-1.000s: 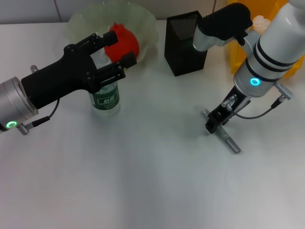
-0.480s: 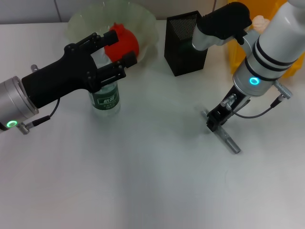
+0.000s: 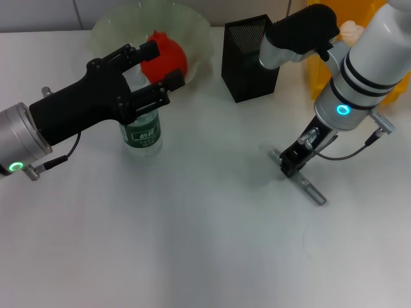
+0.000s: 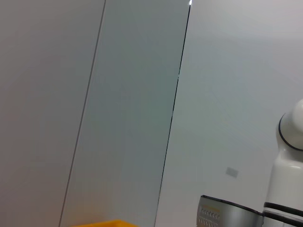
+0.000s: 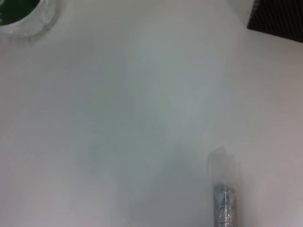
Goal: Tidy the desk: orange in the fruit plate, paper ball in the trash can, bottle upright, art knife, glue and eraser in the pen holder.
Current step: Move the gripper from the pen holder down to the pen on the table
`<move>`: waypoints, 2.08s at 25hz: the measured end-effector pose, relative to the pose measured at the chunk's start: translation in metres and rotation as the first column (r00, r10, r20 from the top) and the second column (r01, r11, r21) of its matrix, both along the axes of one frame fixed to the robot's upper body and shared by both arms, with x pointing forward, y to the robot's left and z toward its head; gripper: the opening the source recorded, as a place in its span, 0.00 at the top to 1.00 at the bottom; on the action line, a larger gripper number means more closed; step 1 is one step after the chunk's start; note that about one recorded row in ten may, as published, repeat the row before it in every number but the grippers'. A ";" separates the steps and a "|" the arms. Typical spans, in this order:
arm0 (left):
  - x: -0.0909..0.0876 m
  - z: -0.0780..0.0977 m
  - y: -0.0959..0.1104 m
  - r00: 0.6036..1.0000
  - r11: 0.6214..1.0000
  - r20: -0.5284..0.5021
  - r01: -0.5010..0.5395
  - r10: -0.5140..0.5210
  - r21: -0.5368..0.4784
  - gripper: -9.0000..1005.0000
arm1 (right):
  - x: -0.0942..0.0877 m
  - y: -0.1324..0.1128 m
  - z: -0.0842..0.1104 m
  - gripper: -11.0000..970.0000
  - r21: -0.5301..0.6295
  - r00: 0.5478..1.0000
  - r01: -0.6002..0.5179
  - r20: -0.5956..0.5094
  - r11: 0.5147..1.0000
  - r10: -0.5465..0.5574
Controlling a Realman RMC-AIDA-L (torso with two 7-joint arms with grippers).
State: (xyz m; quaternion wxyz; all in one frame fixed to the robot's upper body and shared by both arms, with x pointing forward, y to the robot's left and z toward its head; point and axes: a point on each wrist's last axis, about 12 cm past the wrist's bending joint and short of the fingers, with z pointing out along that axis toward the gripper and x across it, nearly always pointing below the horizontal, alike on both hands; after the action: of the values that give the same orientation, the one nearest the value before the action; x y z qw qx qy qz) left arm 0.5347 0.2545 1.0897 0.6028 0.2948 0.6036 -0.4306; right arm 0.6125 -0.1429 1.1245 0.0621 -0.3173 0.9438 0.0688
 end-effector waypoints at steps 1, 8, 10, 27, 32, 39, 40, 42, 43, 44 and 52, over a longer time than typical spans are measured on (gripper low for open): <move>0.000 0.000 0.000 1.000 1.000 0.000 0.000 0.000 0.000 0.23 | 0.000 0.000 0.000 0.79 0.000 1.000 0.000 0.000 1.000 0.000; 0.000 0.000 0.000 1.000 1.000 0.000 0.000 0.000 0.000 0.23 | 0.000 -0.001 0.000 0.80 0.006 1.000 0.005 -0.003 1.000 -0.005; 0.000 0.000 0.000 1.000 1.000 -0.001 0.000 0.000 -0.001 0.23 | 0.000 -0.001 0.001 0.81 0.016 1.000 0.004 0.000 1.000 -0.004; -0.002 -0.001 0.002 1.000 1.000 -0.001 -0.010 0.010 -0.011 0.23 | 0.004 -0.015 0.055 0.87 0.440 0.906 -0.171 0.421 0.881 -0.035; -0.002 0.001 0.003 1.000 1.000 0.004 -0.015 0.015 -0.020 0.23 | 0.009 -0.006 0.034 0.84 0.300 0.973 -0.112 0.228 0.947 0.043; 0.001 0.003 0.001 1.000 1.000 0.009 -0.008 0.008 -0.021 0.23 | 0.006 0.003 0.009 0.72 0.157 0.988 -0.106 0.127 0.982 0.086; 0.001 0.003 0.000 1.000 1.000 0.010 -0.007 0.007 -0.021 0.23 | 0.005 0.004 0.007 0.71 0.148 0.989 -0.107 0.118 0.983 0.089; 0.001 0.003 0.000 1.000 1.000 0.010 -0.007 0.007 -0.020 0.23 | 0.005 0.005 0.006 0.59 0.146 0.989 -0.106 0.116 0.984 0.089; 0.002 0.003 0.000 1.000 1.000 0.010 -0.008 0.008 -0.020 0.23 | 0.005 0.004 0.005 0.53 0.144 0.990 -0.103 0.110 0.984 0.088; 0.002 0.003 0.000 1.000 1.000 0.010 -0.008 0.008 -0.020 0.23 | 0.005 0.004 0.005 0.53 0.144 0.990 -0.103 0.110 0.984 0.088; 0.002 0.003 0.000 1.000 1.000 0.009 -0.010 0.010 -0.018 0.23 | 0.002 0.000 -0.004 0.57 0.132 0.994 -0.086 0.075 0.988 0.076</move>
State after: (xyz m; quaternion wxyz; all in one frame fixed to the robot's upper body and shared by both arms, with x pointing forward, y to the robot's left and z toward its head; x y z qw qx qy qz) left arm 0.5366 0.2548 1.0925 0.6103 0.2881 0.5984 -0.4318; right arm 0.6146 -0.1430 1.1209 0.1134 -0.3527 0.9206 0.1237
